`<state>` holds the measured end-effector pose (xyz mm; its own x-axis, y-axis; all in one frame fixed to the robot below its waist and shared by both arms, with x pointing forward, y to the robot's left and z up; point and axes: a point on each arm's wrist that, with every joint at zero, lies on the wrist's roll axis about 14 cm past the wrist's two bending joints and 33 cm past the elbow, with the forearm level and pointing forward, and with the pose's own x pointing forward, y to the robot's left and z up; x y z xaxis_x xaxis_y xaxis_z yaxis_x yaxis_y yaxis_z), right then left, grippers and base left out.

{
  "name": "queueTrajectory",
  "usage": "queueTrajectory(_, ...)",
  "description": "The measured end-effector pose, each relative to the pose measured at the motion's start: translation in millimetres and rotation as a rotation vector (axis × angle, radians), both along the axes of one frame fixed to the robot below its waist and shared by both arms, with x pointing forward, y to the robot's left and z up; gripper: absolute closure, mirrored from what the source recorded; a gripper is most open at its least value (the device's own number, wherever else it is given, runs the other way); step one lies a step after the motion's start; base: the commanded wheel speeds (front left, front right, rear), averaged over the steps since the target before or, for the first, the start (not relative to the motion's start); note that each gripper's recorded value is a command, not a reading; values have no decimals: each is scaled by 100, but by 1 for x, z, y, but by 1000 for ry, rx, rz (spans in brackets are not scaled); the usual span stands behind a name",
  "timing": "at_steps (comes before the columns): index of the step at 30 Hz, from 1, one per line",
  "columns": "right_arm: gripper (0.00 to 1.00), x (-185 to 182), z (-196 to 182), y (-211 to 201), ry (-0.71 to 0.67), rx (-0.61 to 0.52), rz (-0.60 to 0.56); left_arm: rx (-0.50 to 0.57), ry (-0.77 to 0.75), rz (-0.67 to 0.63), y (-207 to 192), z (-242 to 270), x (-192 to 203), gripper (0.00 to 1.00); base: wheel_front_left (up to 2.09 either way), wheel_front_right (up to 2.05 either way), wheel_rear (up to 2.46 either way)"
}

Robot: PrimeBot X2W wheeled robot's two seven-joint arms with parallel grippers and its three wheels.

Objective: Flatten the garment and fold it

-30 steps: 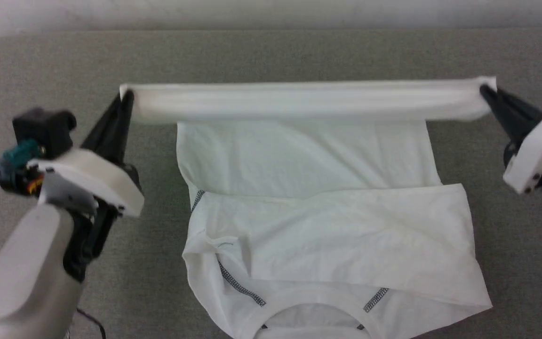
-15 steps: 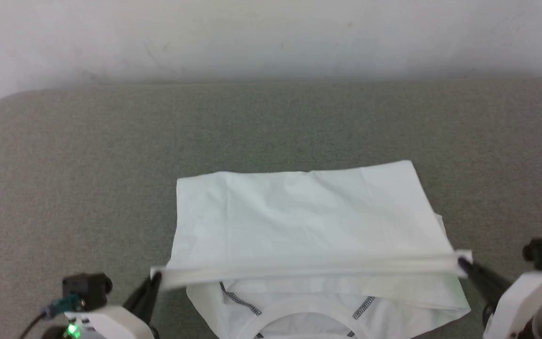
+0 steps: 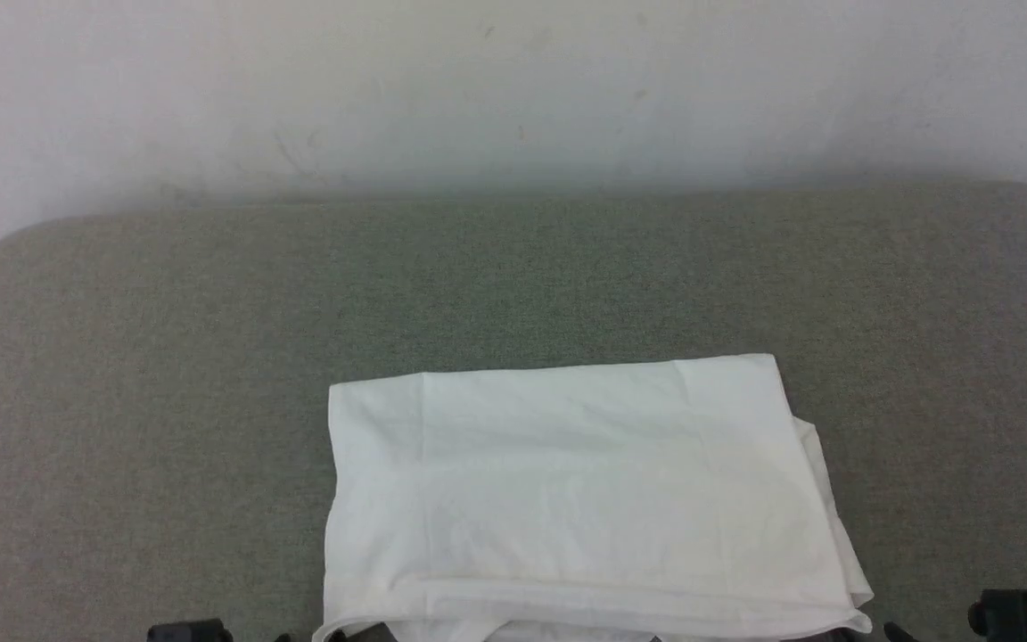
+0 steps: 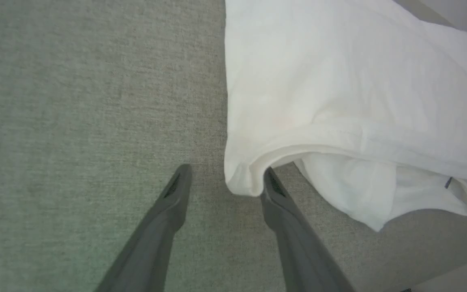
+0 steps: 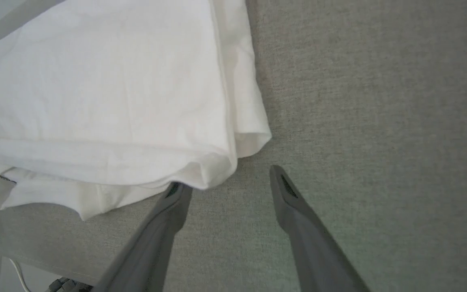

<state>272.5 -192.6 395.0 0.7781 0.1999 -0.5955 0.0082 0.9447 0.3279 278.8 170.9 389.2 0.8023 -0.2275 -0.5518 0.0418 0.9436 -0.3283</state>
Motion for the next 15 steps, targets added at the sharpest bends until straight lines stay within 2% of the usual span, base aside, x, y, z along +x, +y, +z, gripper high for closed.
queueTrajectory(3,0,-4,14,-2,-48,0,-16,7,-70,29,6,10,0,0,0,0,0)
queueTrajectory(9,0,9,61,-12,-216,-27,-51,63,-349,129,32,59,17,0,0,0,0)
queueTrajectory(15,0,29,68,-29,-197,-78,-51,97,-523,177,36,97,34,0,0,0,0)
